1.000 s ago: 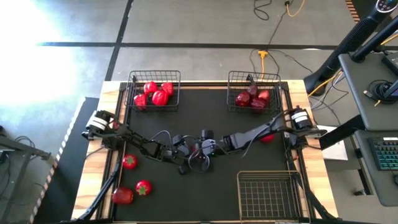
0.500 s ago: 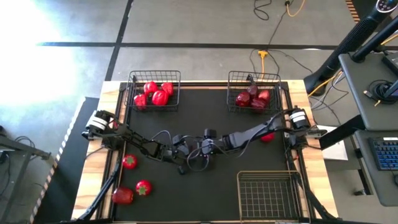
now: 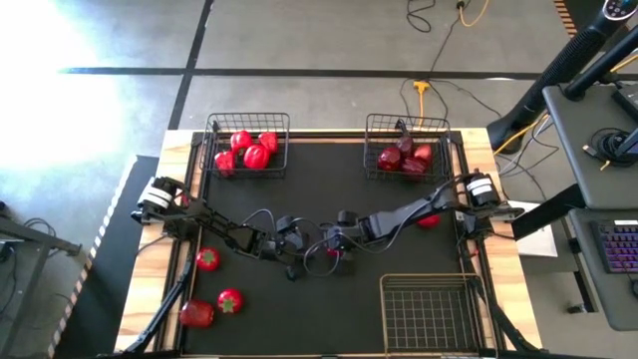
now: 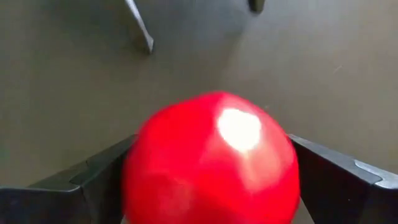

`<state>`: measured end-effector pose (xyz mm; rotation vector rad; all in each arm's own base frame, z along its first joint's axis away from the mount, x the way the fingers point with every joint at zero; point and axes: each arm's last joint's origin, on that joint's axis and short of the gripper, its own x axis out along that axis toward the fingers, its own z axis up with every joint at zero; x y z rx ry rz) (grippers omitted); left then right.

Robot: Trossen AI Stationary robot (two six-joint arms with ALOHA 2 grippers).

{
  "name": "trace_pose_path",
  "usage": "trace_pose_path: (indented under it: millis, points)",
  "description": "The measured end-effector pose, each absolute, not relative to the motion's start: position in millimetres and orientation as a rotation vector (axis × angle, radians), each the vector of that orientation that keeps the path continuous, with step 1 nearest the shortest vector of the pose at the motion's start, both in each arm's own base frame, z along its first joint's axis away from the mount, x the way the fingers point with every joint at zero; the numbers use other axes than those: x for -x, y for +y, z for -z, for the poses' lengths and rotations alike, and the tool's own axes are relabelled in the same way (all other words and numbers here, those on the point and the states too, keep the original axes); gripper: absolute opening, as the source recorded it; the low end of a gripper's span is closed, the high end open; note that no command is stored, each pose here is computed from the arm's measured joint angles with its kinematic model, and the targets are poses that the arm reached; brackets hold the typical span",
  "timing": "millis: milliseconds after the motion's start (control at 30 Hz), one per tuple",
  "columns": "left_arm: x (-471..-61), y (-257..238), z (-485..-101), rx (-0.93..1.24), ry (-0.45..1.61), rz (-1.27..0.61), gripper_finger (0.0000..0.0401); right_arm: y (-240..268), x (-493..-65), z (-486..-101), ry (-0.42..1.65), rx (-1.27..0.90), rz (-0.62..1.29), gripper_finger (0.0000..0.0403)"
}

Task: Sort produce into baskets
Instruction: Put the tomato into the gold wire basket

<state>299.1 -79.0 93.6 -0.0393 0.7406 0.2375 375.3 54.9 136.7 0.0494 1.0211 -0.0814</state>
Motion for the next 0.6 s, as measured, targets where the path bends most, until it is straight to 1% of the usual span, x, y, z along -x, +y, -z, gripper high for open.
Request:
trace_pose_path:
  millis: [100,200,400,467,600]
  points:
    - [-299,-79,-94,0.005,0.747,-0.226,0.0314,54,-373,-136,1.045,-0.065,0.101,0.0369]
    - [-299,-79,-94,-0.026,0.747,-0.220,0.0314,54,-372,-137,1.062,-0.064,0.107,0.0353]
    - [-299,-78,-94,-0.105,0.743,-0.231,0.0314,54,-379,-148,1.058,-0.098,0.133,0.0282]
    - [-299,-78,-94,-0.114,0.742,-0.231,0.0314,54,-381,-158,1.101,-0.104,0.154,0.0277]
    - [-300,-77,-96,-0.131,0.721,-0.246,0.0314,59,-380,-198,1.269,-0.170,0.248,0.0277]
